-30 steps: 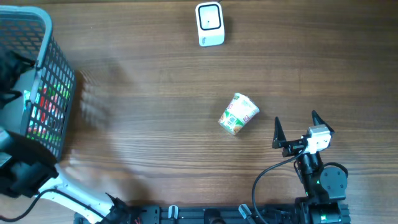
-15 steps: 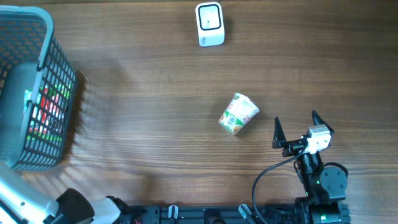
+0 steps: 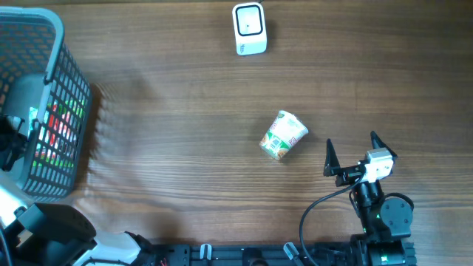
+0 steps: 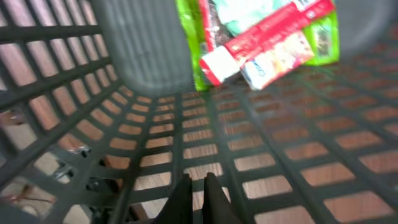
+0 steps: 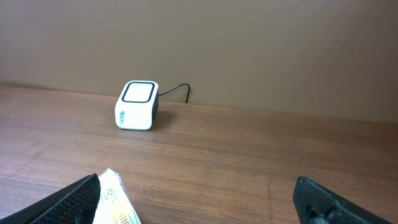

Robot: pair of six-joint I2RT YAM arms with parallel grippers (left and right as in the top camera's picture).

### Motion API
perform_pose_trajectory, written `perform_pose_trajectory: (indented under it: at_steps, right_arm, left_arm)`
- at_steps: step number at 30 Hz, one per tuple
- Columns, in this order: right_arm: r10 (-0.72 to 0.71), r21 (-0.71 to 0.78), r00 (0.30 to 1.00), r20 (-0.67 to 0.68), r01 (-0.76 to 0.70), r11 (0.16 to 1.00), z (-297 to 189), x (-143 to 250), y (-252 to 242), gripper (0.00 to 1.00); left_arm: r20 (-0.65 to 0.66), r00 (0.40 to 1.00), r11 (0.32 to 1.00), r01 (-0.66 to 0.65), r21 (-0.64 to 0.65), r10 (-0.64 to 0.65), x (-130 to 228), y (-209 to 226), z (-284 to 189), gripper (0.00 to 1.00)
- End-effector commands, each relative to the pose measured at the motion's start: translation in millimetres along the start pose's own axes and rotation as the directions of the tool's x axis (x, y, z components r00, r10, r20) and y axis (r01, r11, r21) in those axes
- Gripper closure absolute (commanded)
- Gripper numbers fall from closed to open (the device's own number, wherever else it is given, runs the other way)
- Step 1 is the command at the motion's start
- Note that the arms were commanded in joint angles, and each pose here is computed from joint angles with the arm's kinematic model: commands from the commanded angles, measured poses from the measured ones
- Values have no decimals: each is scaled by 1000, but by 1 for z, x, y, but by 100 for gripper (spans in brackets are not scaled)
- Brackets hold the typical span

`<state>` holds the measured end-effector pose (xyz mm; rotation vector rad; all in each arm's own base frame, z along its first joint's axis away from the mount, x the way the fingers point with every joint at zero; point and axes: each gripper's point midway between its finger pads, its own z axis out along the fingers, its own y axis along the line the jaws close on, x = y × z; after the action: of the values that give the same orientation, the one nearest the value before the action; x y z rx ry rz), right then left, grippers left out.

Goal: Scan the item barcode
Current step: 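Return left gripper to basket and grasp the green snack bag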

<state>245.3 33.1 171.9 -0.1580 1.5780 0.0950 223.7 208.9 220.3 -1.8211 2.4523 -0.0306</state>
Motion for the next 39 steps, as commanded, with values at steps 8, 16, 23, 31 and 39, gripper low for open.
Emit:
perform_pose_trajectory:
  at_steps: [8, 16, 23, 31, 39]
  right_arm:
    - [-12, -3, 1000, 8, 13, 1000, 0, -2, 0, 0]
    - [-12, -3, 1000, 8, 12, 1000, 0, -2, 0, 0]
    - [-12, -3, 1000, 8, 12, 1000, 0, -2, 0, 0]
    - [-12, -3, 1000, 8, 12, 1000, 0, -2, 0, 0]
    - [-12, -3, 1000, 8, 12, 1000, 0, -2, 0, 0]
  left_arm:
    - [-76, 979, 923, -149, 355, 188, 23, -58, -14, 73]
    - [366, 899, 958, -281, 60, 240, -85, -41, -14, 0]
    - [213, 799, 814, -581, 27, 563, -97, -60, 63, 0]
    - [48, 584, 560, -795, 233, 810, -68, -78, 153, 0]
    - [-7, 519, 508, -834, 215, 855, -56, -60, 196, 0]
